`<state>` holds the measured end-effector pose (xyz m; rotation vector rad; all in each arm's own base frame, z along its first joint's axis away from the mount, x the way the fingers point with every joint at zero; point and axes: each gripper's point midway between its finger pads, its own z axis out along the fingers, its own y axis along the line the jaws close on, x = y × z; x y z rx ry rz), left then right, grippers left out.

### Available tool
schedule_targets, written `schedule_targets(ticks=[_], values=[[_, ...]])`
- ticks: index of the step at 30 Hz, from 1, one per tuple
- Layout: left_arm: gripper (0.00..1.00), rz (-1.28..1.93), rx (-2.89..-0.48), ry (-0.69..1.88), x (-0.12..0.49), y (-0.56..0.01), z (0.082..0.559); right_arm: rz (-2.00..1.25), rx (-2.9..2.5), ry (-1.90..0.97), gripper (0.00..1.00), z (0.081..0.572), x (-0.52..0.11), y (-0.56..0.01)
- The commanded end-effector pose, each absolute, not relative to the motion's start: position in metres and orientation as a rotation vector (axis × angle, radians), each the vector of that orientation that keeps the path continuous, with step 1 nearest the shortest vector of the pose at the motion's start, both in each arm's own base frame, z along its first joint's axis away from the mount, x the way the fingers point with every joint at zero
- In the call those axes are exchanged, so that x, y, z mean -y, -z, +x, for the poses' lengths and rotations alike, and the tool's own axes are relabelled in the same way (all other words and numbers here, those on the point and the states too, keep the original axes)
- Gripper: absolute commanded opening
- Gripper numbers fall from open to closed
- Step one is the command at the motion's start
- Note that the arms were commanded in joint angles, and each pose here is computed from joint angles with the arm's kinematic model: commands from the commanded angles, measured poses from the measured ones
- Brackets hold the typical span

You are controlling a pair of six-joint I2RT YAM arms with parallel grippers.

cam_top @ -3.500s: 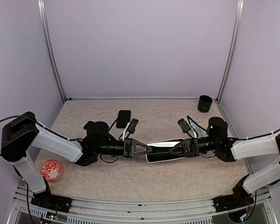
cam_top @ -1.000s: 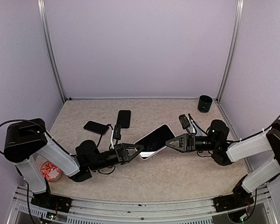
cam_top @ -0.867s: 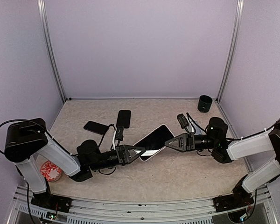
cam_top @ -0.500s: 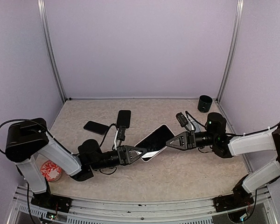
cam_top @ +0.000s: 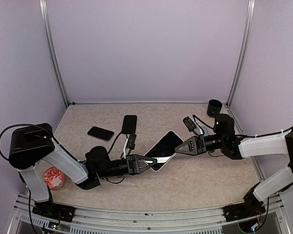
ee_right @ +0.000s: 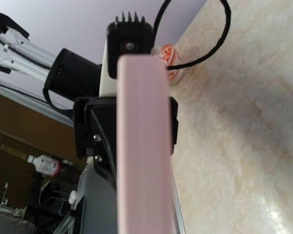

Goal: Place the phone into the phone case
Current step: Pass from the left arm to the right

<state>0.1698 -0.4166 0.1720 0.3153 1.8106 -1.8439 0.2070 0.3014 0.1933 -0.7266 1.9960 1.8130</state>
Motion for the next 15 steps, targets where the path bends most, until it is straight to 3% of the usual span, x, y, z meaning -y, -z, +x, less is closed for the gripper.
schedule_targets(ticks=[1,15], values=[[0.20,0.443,-1.731,1.925,0.425,-0.192,0.148,-0.676,-1.973,-1.709,0.12,0.237,-0.295,-0.197],[0.24,0.449,-1.743,1.833,0.416,-0.191,0.161,-0.737,-1.955,-1.767,0.10,0.230,-0.290,-0.203]])
